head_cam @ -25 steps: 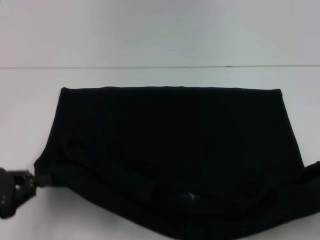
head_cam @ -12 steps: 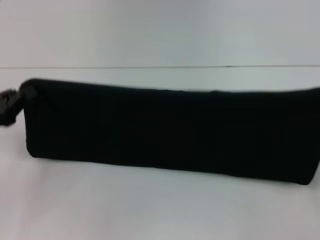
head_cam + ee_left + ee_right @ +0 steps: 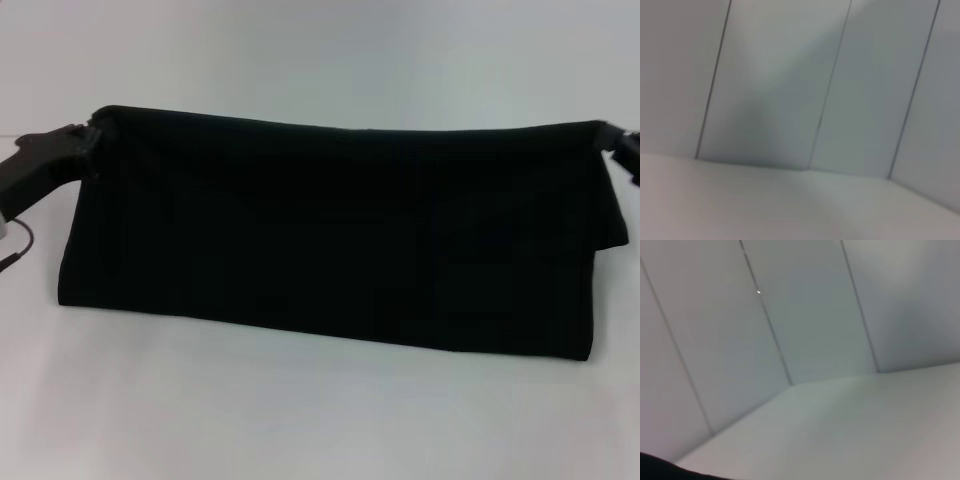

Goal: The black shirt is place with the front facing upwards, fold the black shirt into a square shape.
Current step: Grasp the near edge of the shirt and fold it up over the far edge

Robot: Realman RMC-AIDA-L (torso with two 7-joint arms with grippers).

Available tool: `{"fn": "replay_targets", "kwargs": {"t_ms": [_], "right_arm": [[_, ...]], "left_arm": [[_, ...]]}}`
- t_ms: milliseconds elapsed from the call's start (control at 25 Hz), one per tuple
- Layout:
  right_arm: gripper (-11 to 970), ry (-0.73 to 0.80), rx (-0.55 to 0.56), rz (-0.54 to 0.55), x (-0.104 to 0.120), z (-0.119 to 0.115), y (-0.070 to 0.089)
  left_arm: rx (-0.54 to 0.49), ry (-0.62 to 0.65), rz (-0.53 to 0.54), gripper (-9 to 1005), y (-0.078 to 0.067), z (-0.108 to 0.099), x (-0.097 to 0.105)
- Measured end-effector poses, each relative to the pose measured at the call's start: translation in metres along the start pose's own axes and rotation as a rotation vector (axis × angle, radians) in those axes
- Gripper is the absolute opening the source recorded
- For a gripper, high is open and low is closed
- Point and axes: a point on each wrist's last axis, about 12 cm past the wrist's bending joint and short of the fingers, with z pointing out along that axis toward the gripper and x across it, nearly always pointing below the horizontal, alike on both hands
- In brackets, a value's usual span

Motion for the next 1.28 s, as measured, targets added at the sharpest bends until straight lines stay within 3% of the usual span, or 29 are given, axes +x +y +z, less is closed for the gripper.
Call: {"fn": "replay_targets", "kwargs": {"t_ms": [320,600,920,1240,1280], "right_arm": [[12,0.080,0.127,-0.088,0.022,0.043,0.011],[52,0.132,0.201,-0.116,0.035,0.061,0.014],[98,0.142,0.246,-0.094,0.038,0.063,0.011],[144,0.112,0.290,-0.027,0.047,0.050,0.005],[194,0.104,0.299,-0.016,0.048,0.047,0.004]], "left_arm": [[-0.114,0.097,0.117,20,-0.006,0.033,0.008],[-0.207,0.128,0.160,21,-0.006,0.043,0.014],[-0.273,0.113,0.127,23,-0.002,0.042,0.015],[-0.297,0.099,0.094,140,0.001,0.038,0.017],[-0.301,0.092,0.084,155,0.001,0.037,0.017]]}}
